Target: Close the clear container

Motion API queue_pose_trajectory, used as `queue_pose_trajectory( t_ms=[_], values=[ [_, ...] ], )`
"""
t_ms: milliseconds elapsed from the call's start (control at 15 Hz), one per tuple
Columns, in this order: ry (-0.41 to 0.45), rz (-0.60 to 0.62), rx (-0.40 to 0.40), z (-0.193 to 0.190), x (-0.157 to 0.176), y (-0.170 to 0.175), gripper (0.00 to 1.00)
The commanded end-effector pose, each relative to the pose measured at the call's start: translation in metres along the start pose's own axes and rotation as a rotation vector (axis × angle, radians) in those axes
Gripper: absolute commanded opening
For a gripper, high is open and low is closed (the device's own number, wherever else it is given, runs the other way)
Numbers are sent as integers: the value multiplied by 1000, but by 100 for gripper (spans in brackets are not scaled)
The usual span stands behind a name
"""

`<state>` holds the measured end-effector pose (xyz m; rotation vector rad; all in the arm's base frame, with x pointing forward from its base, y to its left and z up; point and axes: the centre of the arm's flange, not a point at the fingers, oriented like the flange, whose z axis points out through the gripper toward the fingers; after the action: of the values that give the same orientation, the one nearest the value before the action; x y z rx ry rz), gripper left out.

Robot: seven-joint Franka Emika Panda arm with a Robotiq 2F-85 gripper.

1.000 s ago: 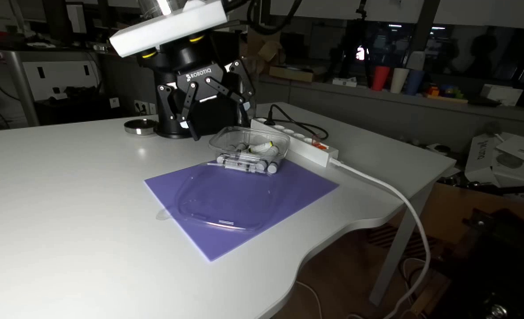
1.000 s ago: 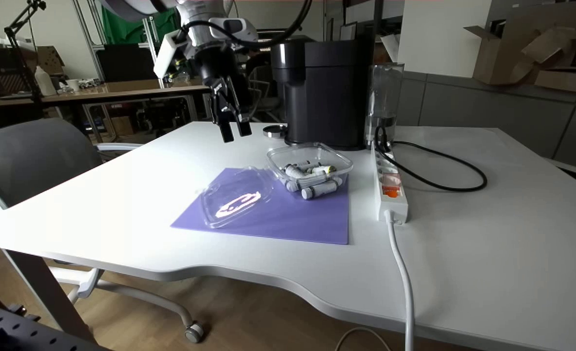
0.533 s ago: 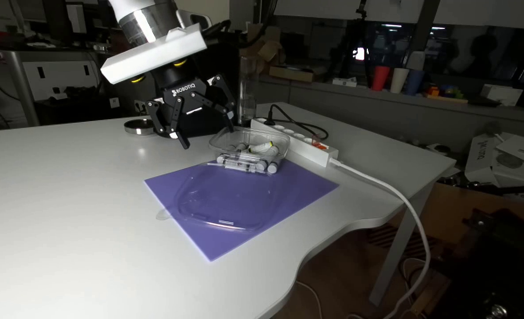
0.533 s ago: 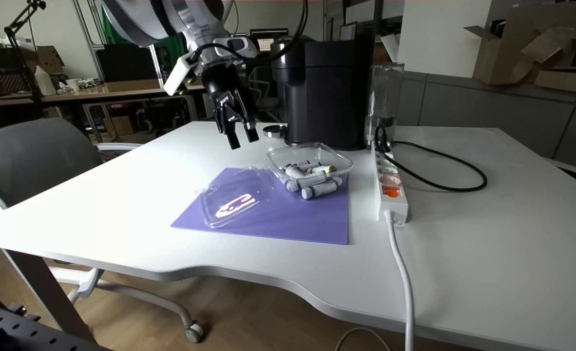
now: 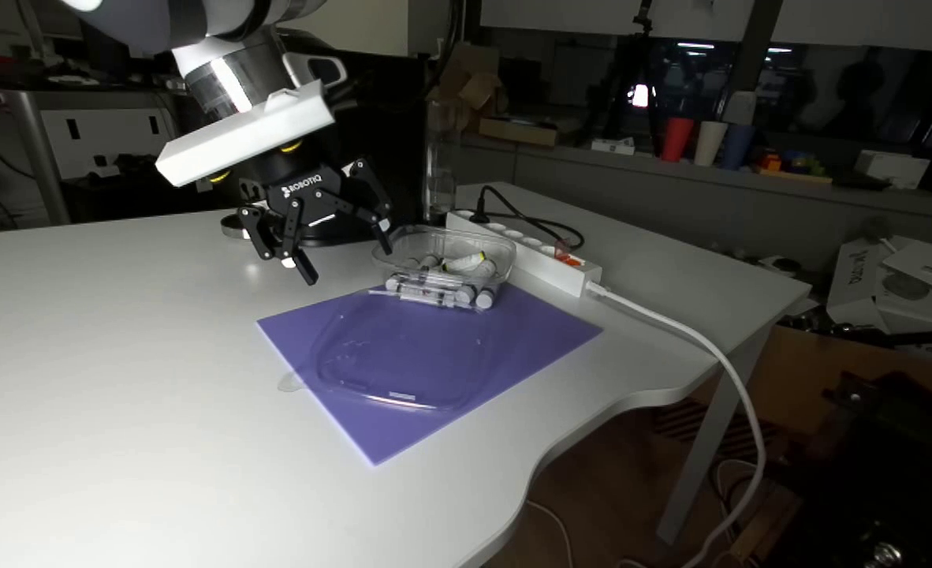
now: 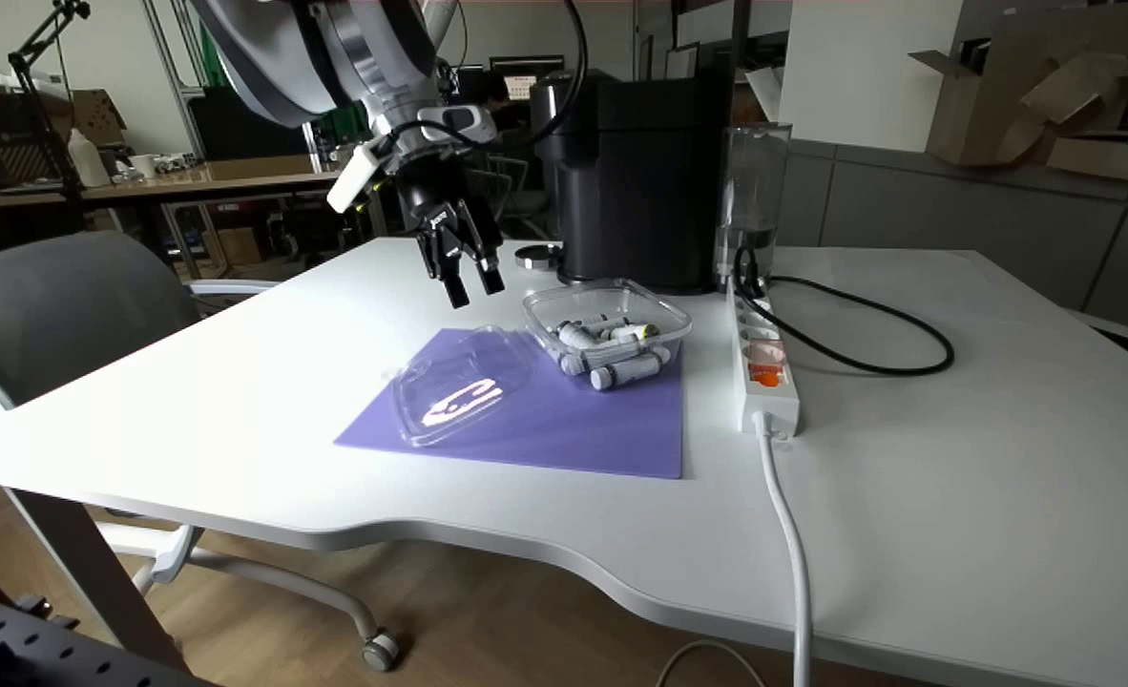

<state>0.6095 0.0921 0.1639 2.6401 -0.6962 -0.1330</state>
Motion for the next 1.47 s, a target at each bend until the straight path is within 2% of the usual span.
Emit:
queue_pose_trajectory(
  t_ms=[0,600,1400],
  values=[
    [-11,-4,-28,4,9,-16,100],
    [-45,-46,-81,15,-12,-34,100],
    [-101,-12,-102,35,-18,-22,100]
  ],
)
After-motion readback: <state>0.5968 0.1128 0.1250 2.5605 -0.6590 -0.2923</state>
